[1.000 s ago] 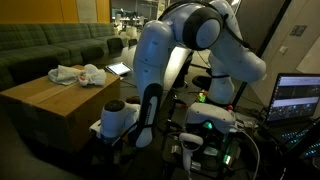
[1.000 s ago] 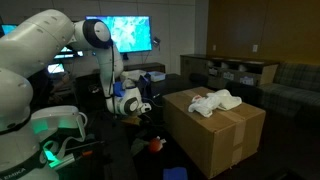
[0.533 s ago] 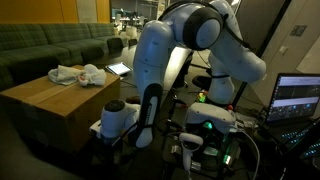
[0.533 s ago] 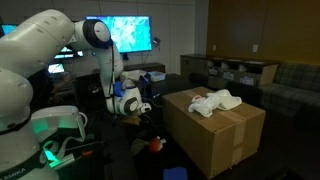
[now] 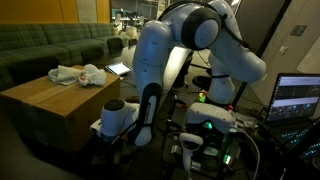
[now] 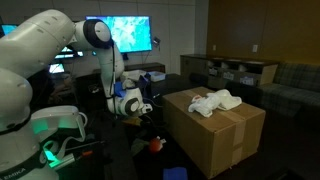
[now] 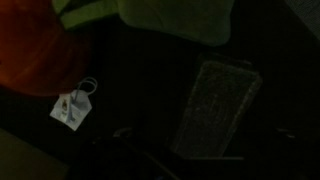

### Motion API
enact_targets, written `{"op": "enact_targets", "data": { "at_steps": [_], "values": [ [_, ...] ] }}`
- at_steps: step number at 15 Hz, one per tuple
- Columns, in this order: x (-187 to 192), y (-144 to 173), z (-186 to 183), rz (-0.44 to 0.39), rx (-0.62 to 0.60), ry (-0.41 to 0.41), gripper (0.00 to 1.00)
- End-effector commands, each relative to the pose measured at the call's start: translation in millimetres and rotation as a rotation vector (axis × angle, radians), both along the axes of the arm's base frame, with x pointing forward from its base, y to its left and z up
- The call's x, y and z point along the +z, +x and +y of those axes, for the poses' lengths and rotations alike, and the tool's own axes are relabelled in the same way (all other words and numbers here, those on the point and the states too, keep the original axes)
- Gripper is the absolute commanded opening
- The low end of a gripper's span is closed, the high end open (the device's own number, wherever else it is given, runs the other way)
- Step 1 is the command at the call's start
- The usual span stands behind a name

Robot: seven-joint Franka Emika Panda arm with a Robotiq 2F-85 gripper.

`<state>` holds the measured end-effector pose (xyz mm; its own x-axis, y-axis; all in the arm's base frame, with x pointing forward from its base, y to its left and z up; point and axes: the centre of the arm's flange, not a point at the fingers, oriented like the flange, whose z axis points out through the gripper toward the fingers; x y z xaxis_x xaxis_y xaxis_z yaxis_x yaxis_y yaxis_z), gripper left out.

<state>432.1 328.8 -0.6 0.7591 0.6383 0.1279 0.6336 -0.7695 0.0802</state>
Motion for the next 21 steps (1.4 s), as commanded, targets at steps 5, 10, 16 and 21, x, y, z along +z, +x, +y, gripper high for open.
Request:
{"op": "enact_targets", "data": {
  "at_steps": [5, 10, 16, 21],
  "values": [
    [-18, 3, -1, 0.047, 0.005, -0.016, 1.00],
    [-31, 5, -4, 0.069, -0.008, -0.026, 1.00],
    [-26, 13, -6, 0.067, -0.021, -0.017, 0.49],
    [-3, 15, -9, 0.065, -0.021, -0.027, 0.34]
  ]
}}
